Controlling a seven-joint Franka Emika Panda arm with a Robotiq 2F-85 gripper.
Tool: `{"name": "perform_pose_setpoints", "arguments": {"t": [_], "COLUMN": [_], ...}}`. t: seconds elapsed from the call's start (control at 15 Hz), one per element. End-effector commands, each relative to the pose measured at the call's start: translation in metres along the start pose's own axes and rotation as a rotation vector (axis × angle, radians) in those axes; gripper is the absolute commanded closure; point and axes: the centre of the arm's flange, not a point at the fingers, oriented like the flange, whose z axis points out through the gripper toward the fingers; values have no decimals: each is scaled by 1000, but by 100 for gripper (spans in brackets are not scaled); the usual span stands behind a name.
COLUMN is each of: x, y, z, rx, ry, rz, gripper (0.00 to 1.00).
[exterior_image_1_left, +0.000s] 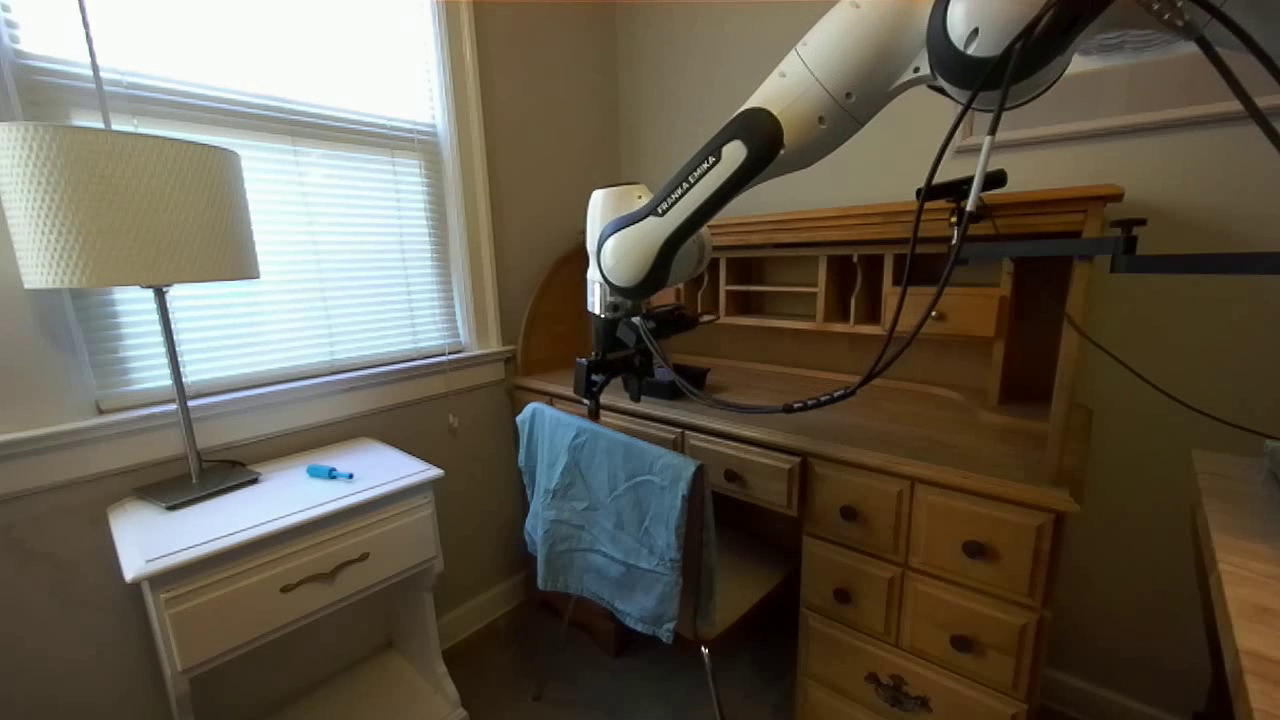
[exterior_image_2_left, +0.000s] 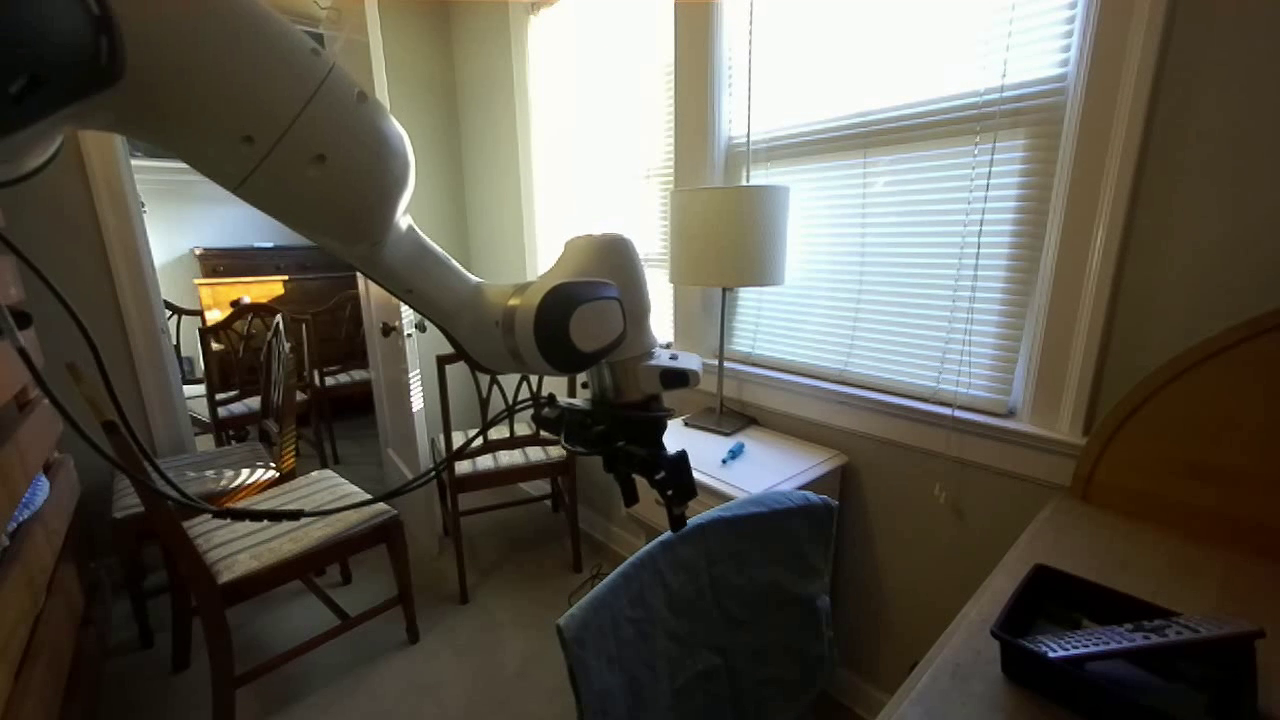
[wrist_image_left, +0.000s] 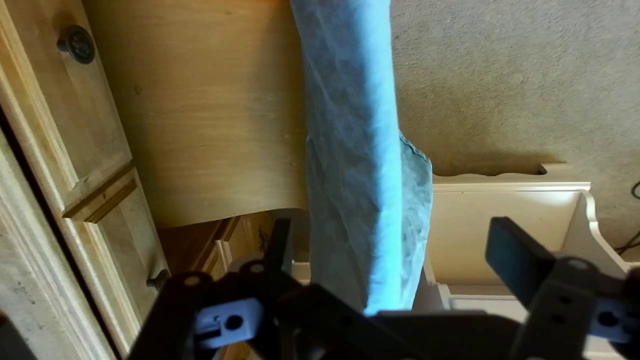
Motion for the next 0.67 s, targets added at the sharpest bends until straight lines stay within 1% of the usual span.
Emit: {"name": "perform_pose_setpoints", "arguments": {"t": [0.0,0.27,0.6], "x": [1,6,13], "y": [-1,-1,-5], "z": [4,12,24], "rx": [-6,-21,-17], "ry": [2,17,23], "rz": [-3,-6,-27], "gripper": [0,0,0]}}
